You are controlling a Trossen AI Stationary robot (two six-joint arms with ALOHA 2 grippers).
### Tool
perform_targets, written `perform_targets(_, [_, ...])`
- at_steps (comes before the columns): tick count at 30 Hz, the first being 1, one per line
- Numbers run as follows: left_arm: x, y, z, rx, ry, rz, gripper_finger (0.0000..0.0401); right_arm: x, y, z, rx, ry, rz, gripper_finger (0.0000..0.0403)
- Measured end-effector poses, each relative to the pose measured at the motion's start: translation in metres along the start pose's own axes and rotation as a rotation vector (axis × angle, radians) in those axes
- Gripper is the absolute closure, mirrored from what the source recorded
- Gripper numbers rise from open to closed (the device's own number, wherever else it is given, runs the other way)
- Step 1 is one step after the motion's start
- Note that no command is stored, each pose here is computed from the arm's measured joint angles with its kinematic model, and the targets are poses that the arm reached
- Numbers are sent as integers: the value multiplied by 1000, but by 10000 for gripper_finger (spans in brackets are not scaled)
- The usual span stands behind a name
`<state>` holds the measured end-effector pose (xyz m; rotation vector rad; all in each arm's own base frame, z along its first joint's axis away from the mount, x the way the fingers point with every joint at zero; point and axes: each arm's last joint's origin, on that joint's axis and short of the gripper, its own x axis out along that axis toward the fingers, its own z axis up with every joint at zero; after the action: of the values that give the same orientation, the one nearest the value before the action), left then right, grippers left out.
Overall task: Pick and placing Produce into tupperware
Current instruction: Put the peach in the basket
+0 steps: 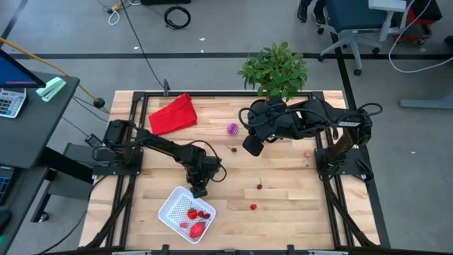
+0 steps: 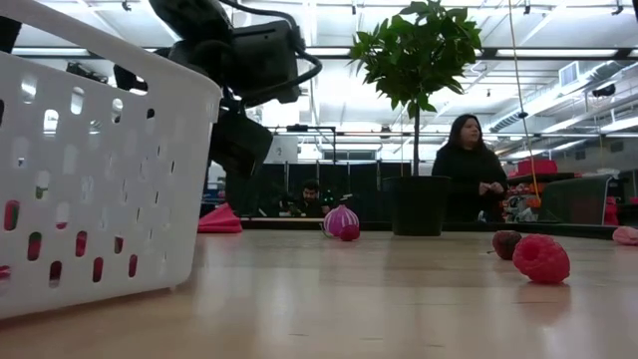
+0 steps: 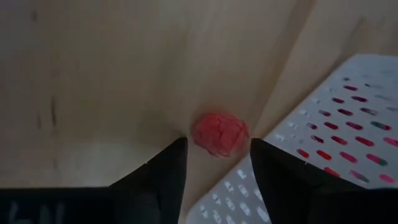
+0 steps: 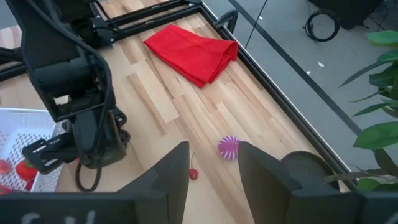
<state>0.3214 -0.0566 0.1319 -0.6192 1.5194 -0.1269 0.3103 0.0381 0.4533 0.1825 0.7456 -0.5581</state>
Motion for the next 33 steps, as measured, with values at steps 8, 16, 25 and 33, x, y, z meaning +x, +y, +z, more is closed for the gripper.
perform_targets(8, [-3, 5, 5, -31, -44, 26, 302, 1, -1, 0, -14, 3, -4, 258])
perform_targets(16, [-21, -8, 20, -10, -96, 16, 380, 1, -1, 0, -21, 4, -4, 258])
perform_targets(25, [-82, -52, 36, 84, -104, 11, 381, 0, -4, -5, -51, 50, -26, 258])
perform_targets(33, [-114, -100, 11, 104, -16, 87, 378, 0, -5, -7, -35, 74, -41, 258])
